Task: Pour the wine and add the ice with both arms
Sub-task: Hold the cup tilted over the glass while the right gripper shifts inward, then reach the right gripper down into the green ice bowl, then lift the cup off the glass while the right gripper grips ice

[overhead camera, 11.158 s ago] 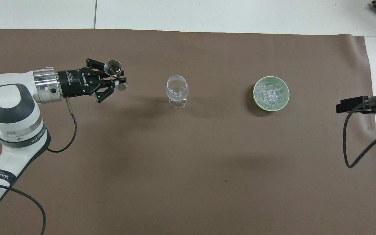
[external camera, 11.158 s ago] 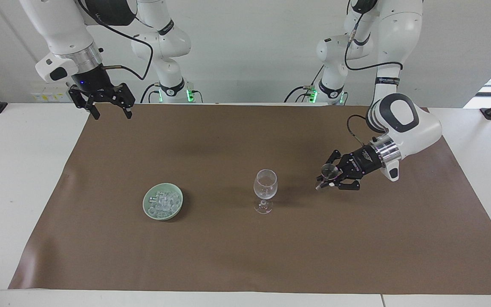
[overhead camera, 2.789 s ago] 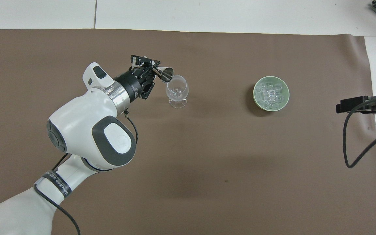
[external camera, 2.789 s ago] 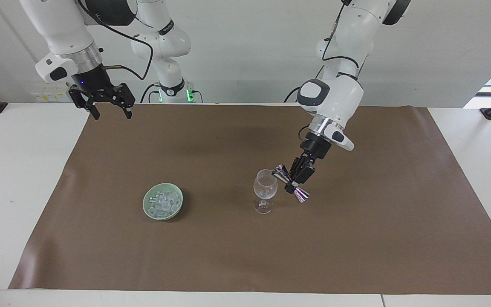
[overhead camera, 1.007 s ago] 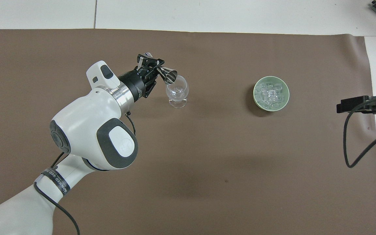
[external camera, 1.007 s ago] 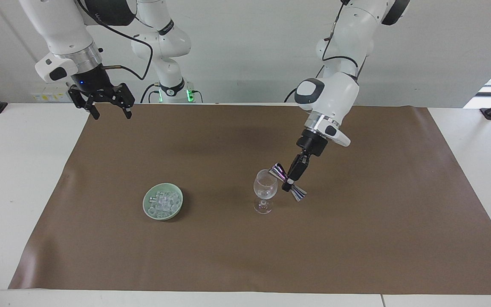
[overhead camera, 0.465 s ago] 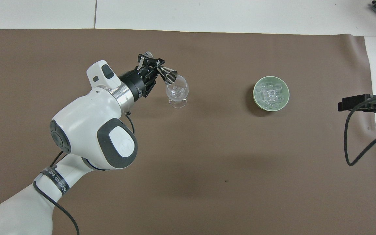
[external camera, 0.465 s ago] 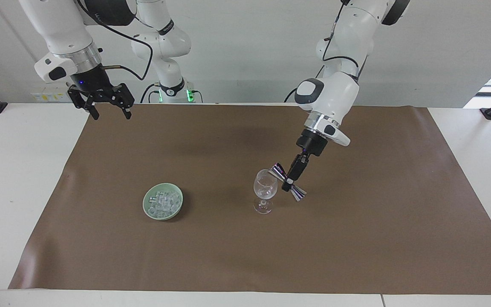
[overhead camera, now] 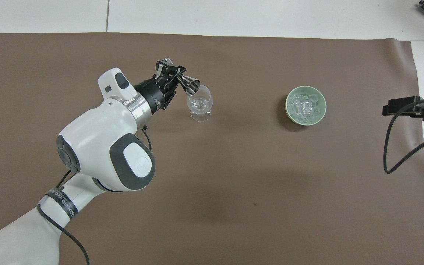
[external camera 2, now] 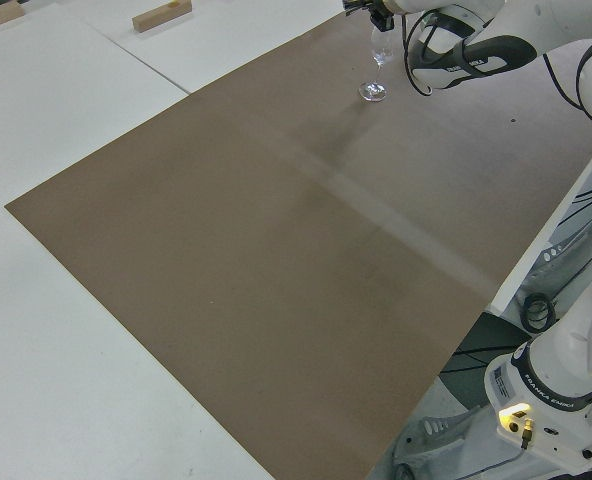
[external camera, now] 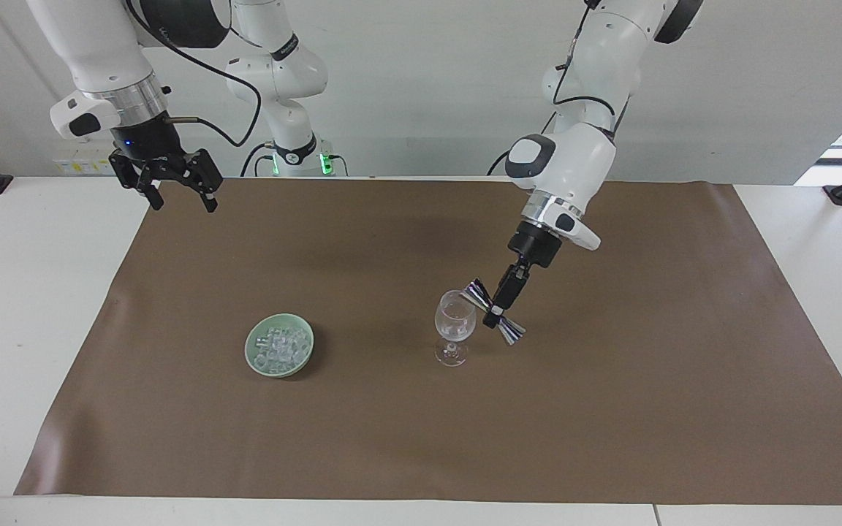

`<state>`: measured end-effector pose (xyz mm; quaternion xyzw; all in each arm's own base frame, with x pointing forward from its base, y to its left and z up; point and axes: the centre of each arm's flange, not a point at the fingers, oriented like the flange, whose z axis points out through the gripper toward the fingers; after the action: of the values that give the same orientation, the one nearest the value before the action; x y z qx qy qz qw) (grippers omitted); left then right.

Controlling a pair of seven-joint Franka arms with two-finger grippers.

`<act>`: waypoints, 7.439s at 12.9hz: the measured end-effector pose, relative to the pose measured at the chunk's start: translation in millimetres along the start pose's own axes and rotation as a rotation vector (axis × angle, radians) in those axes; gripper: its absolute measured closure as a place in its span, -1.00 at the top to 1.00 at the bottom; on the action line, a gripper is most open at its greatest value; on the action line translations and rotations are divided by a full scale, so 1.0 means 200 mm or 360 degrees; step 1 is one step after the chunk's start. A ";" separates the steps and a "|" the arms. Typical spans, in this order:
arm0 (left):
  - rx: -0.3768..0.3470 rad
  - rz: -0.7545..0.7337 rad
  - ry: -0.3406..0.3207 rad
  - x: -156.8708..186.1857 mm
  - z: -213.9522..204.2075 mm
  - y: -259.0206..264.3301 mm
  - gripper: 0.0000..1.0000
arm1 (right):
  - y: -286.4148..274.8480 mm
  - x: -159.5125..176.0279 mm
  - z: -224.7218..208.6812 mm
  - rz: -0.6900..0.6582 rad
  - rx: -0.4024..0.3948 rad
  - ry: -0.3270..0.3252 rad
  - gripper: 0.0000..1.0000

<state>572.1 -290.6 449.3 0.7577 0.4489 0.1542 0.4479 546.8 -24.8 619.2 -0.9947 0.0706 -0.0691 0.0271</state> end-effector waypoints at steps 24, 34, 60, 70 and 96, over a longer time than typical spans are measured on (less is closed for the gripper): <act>-0.0024 0.0150 0.0010 0.01 0.02 0.05 -0.57 | -0.04 0.00 0.04 0.0046 0.0001 -0.0014 1.00; -0.0018 0.0259 0.0011 0.02 0.03 0.04 -0.57 | -0.04 0.01 0.06 0.0047 0.0008 0.0042 1.00; -0.0046 0.0419 0.0052 0.04 0.02 0.04 -0.57 | -0.37 0.23 0.98 -0.0218 -0.0074 0.0048 1.00; -0.0057 0.0437 0.0062 0.04 0.01 0.05 -0.57 | -0.49 0.28 1.27 -0.0173 -0.0076 0.0105 1.00; 0.0401 -0.0335 -0.0327 0.29 -0.08 0.18 -0.57 | -0.50 0.24 1.46 -0.0044 -0.0091 0.0059 0.54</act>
<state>613.2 -240.8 477.7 0.7684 0.4933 -0.0289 0.4066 649.3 79.5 344.0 -0.9946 0.0592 -0.0857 -0.0036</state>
